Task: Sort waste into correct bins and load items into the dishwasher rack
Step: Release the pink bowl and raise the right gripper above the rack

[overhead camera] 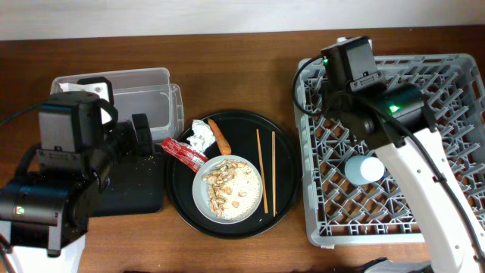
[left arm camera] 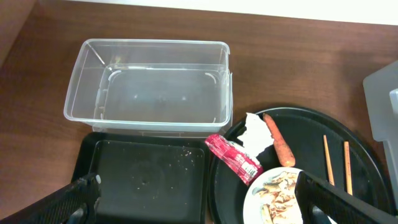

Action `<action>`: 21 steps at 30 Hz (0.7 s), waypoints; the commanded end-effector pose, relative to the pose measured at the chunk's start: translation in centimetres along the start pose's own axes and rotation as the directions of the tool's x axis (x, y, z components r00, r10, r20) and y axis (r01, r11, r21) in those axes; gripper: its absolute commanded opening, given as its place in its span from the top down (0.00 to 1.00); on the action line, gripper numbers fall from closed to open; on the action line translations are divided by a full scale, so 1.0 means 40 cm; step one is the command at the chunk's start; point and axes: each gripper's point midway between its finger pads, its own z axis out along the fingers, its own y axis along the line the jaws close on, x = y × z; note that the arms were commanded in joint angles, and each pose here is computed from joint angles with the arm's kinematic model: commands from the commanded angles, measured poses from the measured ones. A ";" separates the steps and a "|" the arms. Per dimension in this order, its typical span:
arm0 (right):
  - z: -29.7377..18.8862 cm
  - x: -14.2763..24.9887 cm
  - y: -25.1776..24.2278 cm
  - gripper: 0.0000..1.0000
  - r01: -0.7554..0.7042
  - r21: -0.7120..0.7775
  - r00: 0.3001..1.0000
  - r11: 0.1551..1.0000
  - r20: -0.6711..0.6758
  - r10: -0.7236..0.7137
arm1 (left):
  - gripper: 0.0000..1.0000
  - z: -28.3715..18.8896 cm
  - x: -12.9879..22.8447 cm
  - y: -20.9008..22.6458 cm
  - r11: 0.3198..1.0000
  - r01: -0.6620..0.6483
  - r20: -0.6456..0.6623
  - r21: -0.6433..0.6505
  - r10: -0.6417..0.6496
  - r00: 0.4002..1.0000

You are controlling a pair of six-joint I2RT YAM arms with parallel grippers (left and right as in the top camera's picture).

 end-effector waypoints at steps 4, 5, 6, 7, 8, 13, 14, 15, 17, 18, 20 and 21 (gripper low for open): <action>0.104 0.075 0.089 0.73 -0.089 -0.117 0.981 0.989 -0.182 0.067 | 0.00 -0.006 -0.008 0.009 1.000 0.018 0.013 -0.015 -0.018 1.000; 0.126 0.078 0.082 0.73 -0.103 -0.103 0.977 0.989 -0.199 0.081 | 0.00 -0.006 -0.008 0.009 1.000 0.018 0.013 -0.015 -0.018 1.000; 0.150 0.079 0.076 0.73 -0.112 -0.092 0.973 0.989 -0.213 0.091 | 0.00 -0.006 -0.008 0.009 1.000 0.018 0.013 -0.015 -0.018 1.000; 0.176 0.078 0.073 0.73 -0.124 -0.087 0.969 0.988 -0.224 0.102 | 0.00 -0.006 -0.008 0.009 1.000 0.018 0.013 -0.015 -0.018 1.000; 0.213 0.072 0.076 0.73 -0.128 -0.099 0.967 0.987 -0.232 0.103 | 0.00 -0.006 -0.008 0.009 1.000 0.018 0.013 -0.015 -0.018 1.000; 0.387 0.009 0.044 0.73 -0.127 -0.098 0.980 0.987 -0.166 0.110 | 0.00 -0.006 -0.008 0.009 1.000 0.018 0.013 -0.015 -0.018 1.000; 0.406 0.005 0.035 0.73 -0.139 -0.091 0.979 0.986 -0.162 0.123 | 0.00 -0.006 -0.008 0.009 1.000 0.018 0.013 -0.015 -0.018 1.000; 0.440 0.002 0.017 0.74 -0.159 -0.080 0.976 0.984 -0.160 0.145 | 0.00 -0.006 -0.008 0.009 1.000 0.018 0.014 -0.015 -0.018 1.000; 0.483 0.011 -0.012 0.74 -0.182 -0.059 0.970 0.981 -0.173 0.170 | 0.00 -0.006 -0.008 0.009 1.000 0.018 0.013 -0.015 -0.018 1.000; 0.493 0.015 -0.021 0.74 -0.189 -0.052 0.968 0.981 -0.180 0.177 | 0.00 -0.006 -0.008 0.009 1.000 0.018 0.014 -0.015 -0.018 1.000; 0.511 0.030 -0.049 0.73 -0.206 -0.034 0.960 0.978 -0.201 0.195 | 0.00 -0.006 -0.008 0.009 1.000 0.018 0.014 -0.015 -0.018 1.000; 0.519 0.044 -0.064 0.74 -0.213 -0.022 0.954 0.977 -0.221 0.203 | 0.00 -0.006 -0.008 0.009 1.000 0.018 0.014 -0.015 -0.018 1.000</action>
